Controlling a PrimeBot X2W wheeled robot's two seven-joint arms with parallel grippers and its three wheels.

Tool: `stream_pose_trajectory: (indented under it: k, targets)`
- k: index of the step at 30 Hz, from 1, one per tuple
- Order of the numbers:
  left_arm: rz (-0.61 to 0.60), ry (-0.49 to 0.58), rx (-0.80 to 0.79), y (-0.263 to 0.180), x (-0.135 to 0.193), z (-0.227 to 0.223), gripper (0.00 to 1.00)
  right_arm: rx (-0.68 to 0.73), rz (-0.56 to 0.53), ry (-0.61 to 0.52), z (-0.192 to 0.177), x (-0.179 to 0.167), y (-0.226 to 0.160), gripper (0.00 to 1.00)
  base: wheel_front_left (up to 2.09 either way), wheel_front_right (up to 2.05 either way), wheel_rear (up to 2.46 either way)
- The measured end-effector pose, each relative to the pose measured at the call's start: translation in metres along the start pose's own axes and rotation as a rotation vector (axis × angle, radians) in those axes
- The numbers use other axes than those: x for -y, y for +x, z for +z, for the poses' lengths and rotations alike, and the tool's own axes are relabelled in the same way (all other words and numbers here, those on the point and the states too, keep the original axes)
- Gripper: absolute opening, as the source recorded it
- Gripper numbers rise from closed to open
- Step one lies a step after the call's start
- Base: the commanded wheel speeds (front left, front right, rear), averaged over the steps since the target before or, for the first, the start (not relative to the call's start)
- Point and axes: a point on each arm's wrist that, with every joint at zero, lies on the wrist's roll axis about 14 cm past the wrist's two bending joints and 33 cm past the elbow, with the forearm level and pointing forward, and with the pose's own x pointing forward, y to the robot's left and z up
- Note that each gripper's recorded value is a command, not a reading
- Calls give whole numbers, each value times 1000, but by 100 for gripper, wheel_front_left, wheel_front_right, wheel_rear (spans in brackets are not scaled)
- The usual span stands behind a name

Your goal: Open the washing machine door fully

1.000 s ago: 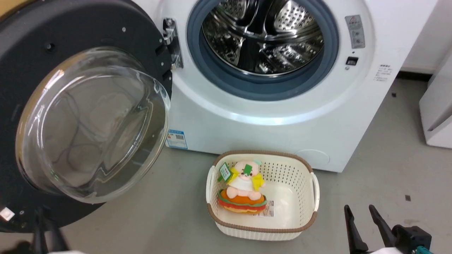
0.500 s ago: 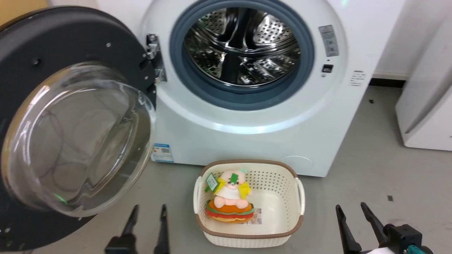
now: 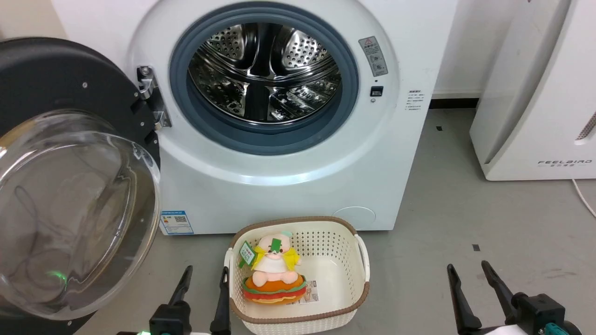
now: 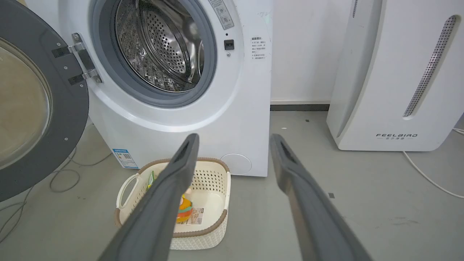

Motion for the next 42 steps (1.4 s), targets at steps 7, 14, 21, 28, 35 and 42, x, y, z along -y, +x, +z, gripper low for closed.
stream_pose_trajectory:
  k: [7,14,21,28,35,42]
  targets:
    - [8,3,4,2,-3,1,100,26,-4,-15,10,1,-2,100,0,0,0]
    - [10,0,1,2,-3,0,0,33,1,-22,14,0,-1,0,0,0,0]
    - [10,-2,-4,2,-3,0,0,27,2,-24,13,0,-1,0,0,0,0]
    - [15,-3,-11,2,-5,0,0,22,4,-26,12,-1,0,0,0,0,0]
    - [20,0,-16,3,-7,2,0,18,9,-33,13,-2,1,0,0,0,0]
    - [23,1,-22,4,-10,3,0,7,12,-38,12,-3,3,0,0,0,0]
